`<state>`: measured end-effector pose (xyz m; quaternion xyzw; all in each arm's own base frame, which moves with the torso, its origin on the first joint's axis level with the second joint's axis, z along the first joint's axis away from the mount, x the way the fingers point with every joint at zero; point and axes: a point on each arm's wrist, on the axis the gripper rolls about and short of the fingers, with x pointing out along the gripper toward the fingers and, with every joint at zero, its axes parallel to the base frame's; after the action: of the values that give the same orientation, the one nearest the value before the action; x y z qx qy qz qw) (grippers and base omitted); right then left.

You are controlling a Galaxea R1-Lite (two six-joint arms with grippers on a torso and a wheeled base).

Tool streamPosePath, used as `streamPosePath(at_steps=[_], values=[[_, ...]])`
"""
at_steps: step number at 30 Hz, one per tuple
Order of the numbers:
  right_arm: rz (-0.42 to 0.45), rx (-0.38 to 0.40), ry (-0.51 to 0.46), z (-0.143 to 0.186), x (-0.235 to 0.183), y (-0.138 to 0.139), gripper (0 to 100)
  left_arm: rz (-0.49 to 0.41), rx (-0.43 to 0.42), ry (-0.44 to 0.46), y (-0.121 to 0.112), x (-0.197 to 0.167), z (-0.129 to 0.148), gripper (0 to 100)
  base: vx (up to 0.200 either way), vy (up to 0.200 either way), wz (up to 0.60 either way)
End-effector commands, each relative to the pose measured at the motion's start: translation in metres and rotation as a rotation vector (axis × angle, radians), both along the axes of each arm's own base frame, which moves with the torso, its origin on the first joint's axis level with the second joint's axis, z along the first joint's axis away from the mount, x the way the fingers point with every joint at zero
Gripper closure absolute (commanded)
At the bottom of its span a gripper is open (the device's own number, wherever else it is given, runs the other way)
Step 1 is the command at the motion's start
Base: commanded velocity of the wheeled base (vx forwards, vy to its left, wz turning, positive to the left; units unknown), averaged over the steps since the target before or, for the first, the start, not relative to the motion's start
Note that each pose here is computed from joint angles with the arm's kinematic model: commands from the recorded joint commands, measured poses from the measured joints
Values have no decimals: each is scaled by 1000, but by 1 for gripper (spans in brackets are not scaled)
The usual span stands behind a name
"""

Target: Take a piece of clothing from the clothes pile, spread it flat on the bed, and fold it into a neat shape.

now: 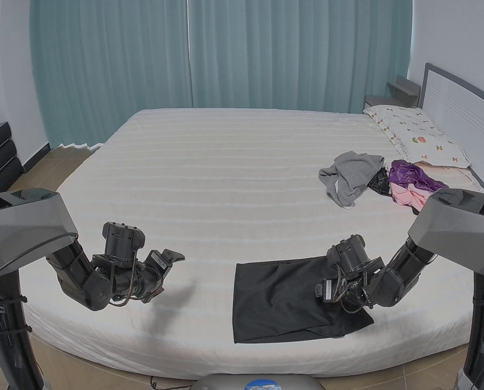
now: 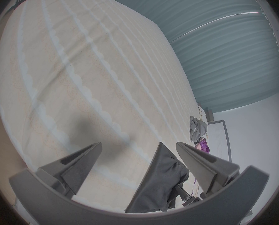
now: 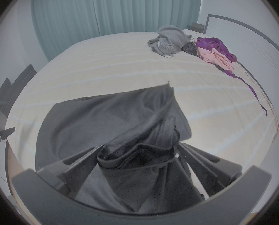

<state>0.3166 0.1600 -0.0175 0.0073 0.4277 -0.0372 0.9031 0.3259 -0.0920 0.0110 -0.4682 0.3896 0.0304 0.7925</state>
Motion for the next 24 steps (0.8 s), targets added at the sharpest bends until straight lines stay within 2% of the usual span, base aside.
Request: streamPosePath(at_steps=[1, 7, 17, 19, 20, 21, 24], values=[[-47, -2, 1, 16, -12, -26, 0, 1, 2, 1, 0, 0, -1, 0, 0, 0, 0], [-99, 10, 38, 29, -38, -59, 0, 1, 2, 1, 0, 0, -1, 0, 0, 0, 0], [-113, 73, 63, 30, -67, -103, 0, 0, 0, 2, -1, 0, -1, 0, 0, 0, 0], [-86, 150, 6, 33, -66, -108, 0, -2, 3, 4, -1, 0, -2, 0, 0, 0, 0], [-86, 150, 6, 33, -66, -108, 0, -2, 3, 4, -1, 0, -2, 0, 0, 0, 0], [-58, 205, -24, 35, -64, -106, 0, 0, 4, 3, -1, 0, -2, 0, 0, 0, 0], [0, 275, -21, 32, -61, -101, 0, -3, 6, 4, -1, 0, -2, 0, 0, 0, 0]])
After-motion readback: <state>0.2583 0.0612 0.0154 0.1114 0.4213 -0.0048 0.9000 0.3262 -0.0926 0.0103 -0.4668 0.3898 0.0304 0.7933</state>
